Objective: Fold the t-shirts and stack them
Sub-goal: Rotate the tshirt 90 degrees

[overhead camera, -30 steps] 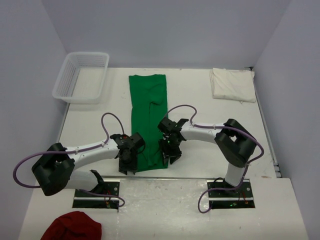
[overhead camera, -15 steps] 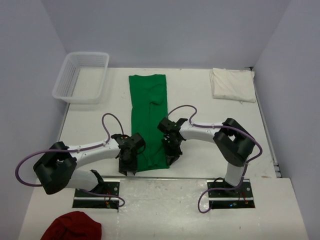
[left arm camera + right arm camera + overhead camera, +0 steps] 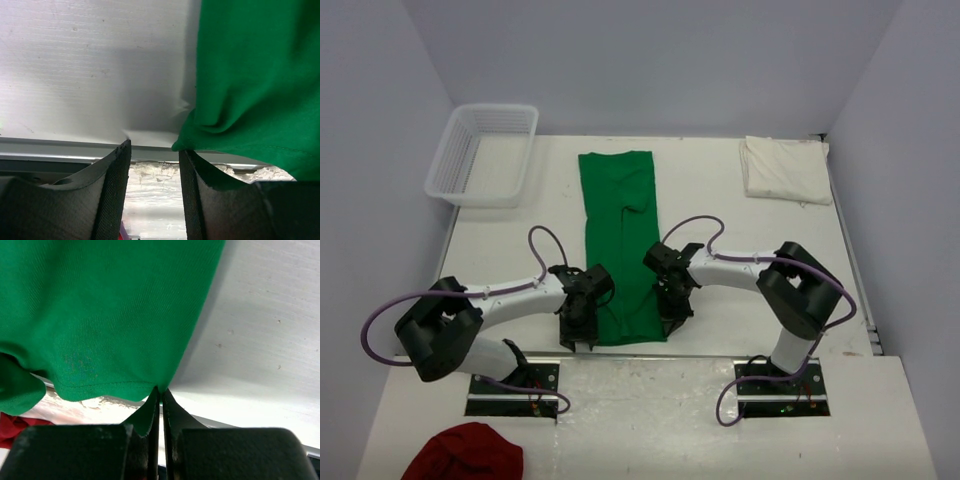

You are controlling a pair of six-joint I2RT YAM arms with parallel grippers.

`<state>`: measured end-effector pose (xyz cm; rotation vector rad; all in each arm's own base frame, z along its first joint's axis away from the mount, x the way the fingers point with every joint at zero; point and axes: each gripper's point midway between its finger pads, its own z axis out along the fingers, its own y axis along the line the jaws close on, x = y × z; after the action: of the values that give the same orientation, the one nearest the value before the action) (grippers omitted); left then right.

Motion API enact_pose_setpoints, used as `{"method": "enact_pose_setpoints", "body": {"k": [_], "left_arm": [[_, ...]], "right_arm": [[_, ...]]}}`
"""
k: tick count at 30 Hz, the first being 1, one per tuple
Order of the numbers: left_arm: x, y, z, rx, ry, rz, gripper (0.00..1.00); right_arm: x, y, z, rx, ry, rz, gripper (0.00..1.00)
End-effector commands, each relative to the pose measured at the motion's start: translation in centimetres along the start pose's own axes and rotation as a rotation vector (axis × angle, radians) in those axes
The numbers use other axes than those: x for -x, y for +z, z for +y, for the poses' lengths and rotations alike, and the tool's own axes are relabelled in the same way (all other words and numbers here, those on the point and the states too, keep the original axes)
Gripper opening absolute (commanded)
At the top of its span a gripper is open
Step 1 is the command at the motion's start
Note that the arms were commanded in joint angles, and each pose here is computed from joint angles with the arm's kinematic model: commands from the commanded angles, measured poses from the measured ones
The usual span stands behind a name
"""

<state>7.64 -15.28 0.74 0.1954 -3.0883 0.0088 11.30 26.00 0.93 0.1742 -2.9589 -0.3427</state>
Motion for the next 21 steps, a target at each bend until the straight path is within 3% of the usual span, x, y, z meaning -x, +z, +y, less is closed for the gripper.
{"method": "enact_pose_setpoints", "body": {"k": [1, 7, 10, 13, 14, 17, 21], "left_arm": [[-0.4, -0.2, 0.3, 0.027, -0.036, 0.021, 0.45], [-1.4, 0.5, 0.9, 0.037, -0.062, 0.055, 0.46], [-1.3, 0.2, 0.5, 0.019, -0.066, 0.053, 0.46], [0.1, -1.5, -0.5, -0.010, -0.066, -0.013, 0.49], [0.3, -2.2, -0.5, -0.006, -0.081, -0.024, 0.49], [1.6, -5.0, -1.3, -0.046, -0.121, -0.100, 0.50], [1.8, -7.4, -2.3, -0.098, -0.160, -0.117, 0.55]], "right_arm": [[-0.4, -0.4, -0.5, -0.015, 0.017, -0.015, 0.00], [-1.2, 0.0, -1.6, -0.032, 0.044, -0.017, 0.01], [-1.6, 0.5, -2.2, -0.042, 0.039, -0.010, 0.07], [-1.1, 0.1, -2.5, -0.038, 0.012, -0.059, 0.23], [-0.9, -0.5, -2.3, -0.022, -0.004, -0.089, 0.40], [0.0, -1.8, -2.1, -0.030, -0.037, -0.140, 0.73], [1.1, -3.6, -1.6, -0.035, -0.079, -0.207, 0.79]]}}
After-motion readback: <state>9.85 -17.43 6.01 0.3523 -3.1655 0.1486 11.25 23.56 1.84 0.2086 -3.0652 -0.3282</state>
